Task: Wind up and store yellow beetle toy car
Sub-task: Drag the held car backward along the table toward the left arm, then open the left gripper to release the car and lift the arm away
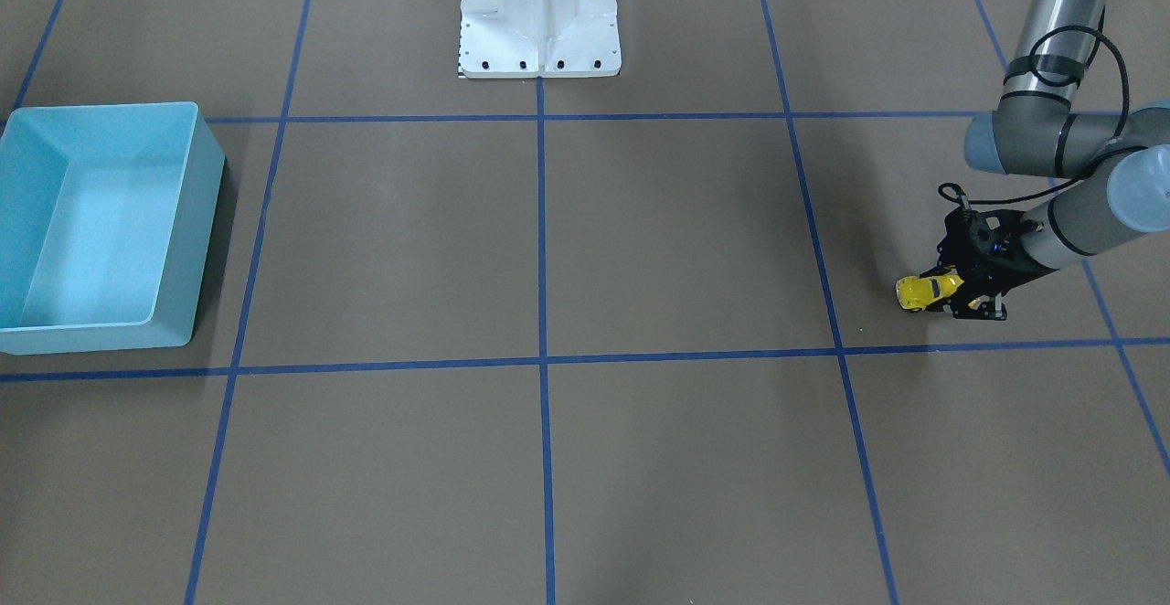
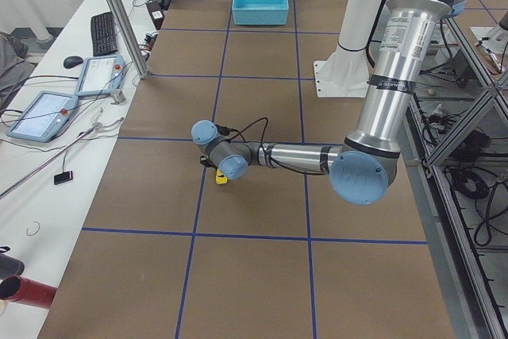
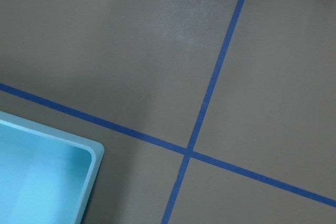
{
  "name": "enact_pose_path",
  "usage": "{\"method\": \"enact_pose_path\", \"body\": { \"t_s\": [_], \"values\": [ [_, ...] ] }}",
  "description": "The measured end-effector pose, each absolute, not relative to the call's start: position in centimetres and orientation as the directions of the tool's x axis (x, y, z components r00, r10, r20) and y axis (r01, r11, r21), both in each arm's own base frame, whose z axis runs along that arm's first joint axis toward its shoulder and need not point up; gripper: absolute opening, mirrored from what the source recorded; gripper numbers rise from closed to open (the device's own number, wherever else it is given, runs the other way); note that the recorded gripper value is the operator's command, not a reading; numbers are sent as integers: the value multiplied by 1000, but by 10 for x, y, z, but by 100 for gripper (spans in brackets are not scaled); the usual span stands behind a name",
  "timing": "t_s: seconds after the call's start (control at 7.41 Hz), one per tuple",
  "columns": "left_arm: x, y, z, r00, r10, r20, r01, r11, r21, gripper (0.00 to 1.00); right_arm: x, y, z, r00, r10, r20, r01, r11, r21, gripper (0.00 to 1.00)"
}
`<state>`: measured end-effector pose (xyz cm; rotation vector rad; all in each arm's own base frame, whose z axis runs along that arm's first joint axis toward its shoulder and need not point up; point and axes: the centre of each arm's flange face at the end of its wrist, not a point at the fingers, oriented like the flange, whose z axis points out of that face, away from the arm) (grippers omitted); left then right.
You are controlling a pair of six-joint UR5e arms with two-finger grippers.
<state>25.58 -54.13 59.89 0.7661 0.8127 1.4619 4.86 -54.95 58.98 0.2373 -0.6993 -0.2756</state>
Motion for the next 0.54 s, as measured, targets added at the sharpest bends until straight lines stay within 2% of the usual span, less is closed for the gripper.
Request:
{"method": "enact_pose_path", "body": {
  "t_s": [0.54],
  "values": [
    [234, -535, 606, -20, 1000, 19, -510, -27, 860, 100, 49, -550, 589, 732, -328, 598, 169, 937, 307, 100]
  ]
}}
